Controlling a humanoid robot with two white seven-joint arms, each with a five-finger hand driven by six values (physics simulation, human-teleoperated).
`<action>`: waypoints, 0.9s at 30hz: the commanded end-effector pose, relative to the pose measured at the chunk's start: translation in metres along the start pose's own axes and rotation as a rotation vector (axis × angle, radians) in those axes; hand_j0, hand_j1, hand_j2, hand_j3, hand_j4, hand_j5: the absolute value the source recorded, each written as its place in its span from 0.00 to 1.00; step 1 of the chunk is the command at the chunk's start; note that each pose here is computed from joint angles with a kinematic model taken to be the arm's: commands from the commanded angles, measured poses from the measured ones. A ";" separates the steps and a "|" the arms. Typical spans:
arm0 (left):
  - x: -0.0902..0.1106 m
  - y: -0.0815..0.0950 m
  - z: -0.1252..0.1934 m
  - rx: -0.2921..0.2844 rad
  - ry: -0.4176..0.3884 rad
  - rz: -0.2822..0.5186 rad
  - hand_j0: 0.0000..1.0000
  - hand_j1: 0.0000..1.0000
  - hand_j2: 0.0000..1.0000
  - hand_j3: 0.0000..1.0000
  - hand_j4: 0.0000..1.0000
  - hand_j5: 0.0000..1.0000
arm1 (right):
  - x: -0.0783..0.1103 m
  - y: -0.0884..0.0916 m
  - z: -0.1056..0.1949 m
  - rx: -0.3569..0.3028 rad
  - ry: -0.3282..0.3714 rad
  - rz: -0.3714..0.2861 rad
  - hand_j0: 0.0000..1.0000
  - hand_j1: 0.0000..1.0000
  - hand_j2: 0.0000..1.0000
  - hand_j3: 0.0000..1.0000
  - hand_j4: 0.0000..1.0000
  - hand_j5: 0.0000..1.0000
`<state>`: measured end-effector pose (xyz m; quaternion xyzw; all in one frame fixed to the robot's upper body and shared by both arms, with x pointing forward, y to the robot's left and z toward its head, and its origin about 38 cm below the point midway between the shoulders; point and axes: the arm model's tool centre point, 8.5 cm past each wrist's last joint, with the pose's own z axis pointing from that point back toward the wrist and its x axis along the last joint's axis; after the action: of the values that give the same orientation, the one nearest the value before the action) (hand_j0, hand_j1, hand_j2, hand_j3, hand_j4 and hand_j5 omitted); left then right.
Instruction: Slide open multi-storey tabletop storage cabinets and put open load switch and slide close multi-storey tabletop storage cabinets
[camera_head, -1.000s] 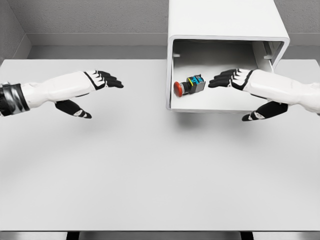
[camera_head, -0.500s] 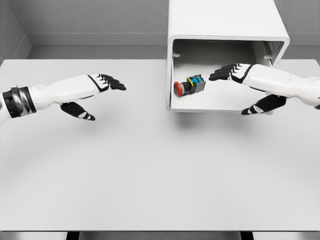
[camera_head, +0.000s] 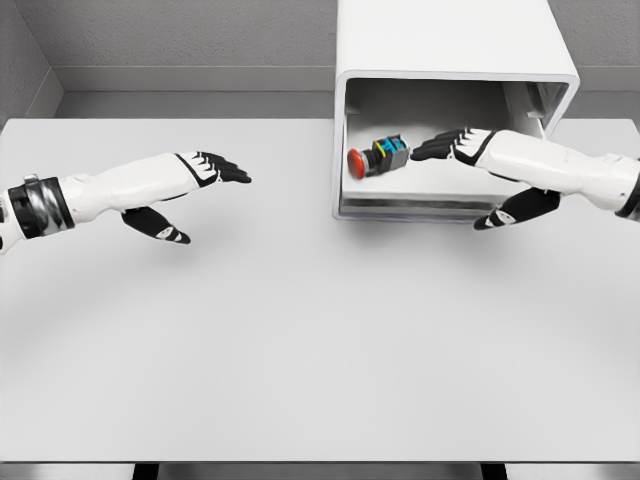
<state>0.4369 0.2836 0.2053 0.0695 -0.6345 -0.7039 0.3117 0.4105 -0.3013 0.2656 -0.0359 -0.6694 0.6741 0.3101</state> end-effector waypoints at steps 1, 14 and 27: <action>0.000 0.001 0.000 0.007 0.000 0.004 1.00 1.00 1.00 1.00 1.00 1.00 | -0.001 -0.001 0.000 -0.007 0.003 -0.008 1.00 1.00 1.00 1.00 1.00 1.00; -0.012 -0.007 -0.005 0.036 0.033 0.036 1.00 1.00 1.00 1.00 1.00 1.00 | -0.016 0.002 -0.024 0.006 -0.001 -0.034 1.00 1.00 1.00 1.00 1.00 1.00; -0.020 -0.017 0.004 0.085 0.067 0.076 1.00 1.00 1.00 1.00 1.00 1.00 | -0.021 -0.016 -0.017 -0.012 0.026 -0.006 1.00 1.00 1.00 1.00 1.00 1.00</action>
<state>0.4405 0.2955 0.1783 0.0755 -0.6485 -0.6687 0.3559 0.4405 -0.2965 0.2702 -0.0449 -0.6682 0.6711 0.3180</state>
